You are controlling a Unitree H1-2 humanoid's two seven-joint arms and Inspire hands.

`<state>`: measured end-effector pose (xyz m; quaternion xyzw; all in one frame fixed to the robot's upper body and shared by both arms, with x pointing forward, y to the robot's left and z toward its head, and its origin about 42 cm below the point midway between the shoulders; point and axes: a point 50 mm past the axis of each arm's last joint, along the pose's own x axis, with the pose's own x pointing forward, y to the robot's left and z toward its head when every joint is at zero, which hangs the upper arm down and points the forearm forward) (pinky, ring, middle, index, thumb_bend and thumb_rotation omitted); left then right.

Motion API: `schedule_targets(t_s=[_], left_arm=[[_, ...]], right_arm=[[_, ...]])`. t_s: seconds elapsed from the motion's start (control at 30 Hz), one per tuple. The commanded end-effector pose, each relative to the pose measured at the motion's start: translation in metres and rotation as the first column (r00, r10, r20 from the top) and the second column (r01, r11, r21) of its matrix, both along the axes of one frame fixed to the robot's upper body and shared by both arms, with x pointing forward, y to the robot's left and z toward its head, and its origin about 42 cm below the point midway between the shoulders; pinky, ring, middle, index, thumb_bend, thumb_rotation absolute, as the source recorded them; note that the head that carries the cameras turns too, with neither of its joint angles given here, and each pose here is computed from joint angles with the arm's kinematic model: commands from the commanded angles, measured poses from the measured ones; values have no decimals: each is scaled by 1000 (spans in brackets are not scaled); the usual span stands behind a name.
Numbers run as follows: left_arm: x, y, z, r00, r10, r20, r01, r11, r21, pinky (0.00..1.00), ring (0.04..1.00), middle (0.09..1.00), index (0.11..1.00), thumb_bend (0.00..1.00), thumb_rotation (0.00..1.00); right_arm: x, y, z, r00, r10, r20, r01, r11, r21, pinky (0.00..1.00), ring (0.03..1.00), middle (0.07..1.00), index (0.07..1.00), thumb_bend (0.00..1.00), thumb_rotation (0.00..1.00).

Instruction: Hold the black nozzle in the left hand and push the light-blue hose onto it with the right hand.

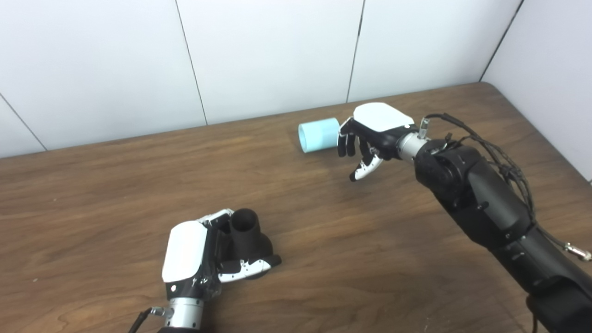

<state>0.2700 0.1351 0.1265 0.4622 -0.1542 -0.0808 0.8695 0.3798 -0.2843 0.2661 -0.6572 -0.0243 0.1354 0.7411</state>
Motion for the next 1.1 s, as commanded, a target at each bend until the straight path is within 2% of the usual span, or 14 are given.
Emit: schedule_targets(t_s=[0.0,0.1,0.13,0.2,0.27,0.33,0.4,0.47,0.63,0.77,0.9,1.07], left_arm=[[-6,6,-15,998,11,-68,-7,998,63,570,547,430,513,522,0],[-7,5,-17,998,10,-69,-6,998,65,561,544,429,513,522,0],[-7,5,-17,997,10,-71,-6,998,65,566,545,430,512,522,0],[-8,5,-18,997,12,-78,-7,998,63,570,547,432,512,522,0],[-8,4,-19,997,14,-81,-9,998,60,576,547,427,512,522,0],[-9,4,-20,996,15,-83,-10,998,59,569,545,428,511,522,0],[-9,4,-20,996,16,-84,-11,998,59,574,547,430,510,522,0],[-10,4,-20,996,17,-87,-12,998,62,581,550,435,509,523,0],[-13,4,-21,996,15,-89,-9,998,64,606,555,439,509,523,0],[-14,5,-21,996,15,-90,-9,998,67,606,560,442,509,523,0],[-16,5,-21,995,19,-93,-13,998,64,601,559,443,507,524,0],[-16,5,-19,995,17,-100,-13,999,47,617,567,453,505,524,0]], right_arm=[[3,-1,34,988,-6,154,-2,999,46,379,408,517,506,501,0],[7,2,42,973,-15,232,3,999,52,463,404,509,541,511,0],[9,3,44,968,-12,252,4,999,34,606,597,640,638,718,40],[15,6,49,955,4,297,-2,1000,-6,766,771,765,733,905,90],[23,10,54,951,5,311,2,1000,-21,844,889,872,829,964,156],[33,15,59,951,3,310,6,1000,-27,894,969,944,896,980,200],[44,21,59,944,8,330,7,999,-44,900,992,975,915,996,247],[57,26,54,943,8,333,9,999,-50,912,993,983,911,1000,252],[86,43,38,961,-5,277,18,999,-45,961,1000,990,915,1000,208],[108,63,22,978,-16,207,33,996,-78,976,1000,975,928,992,204],[134,80,3,991,-40,129,49,996,-72,947,981,949,925,995,198],[168,101,-29,999,-46,-9,45,992,-115,861,926,899,866,941,142]])
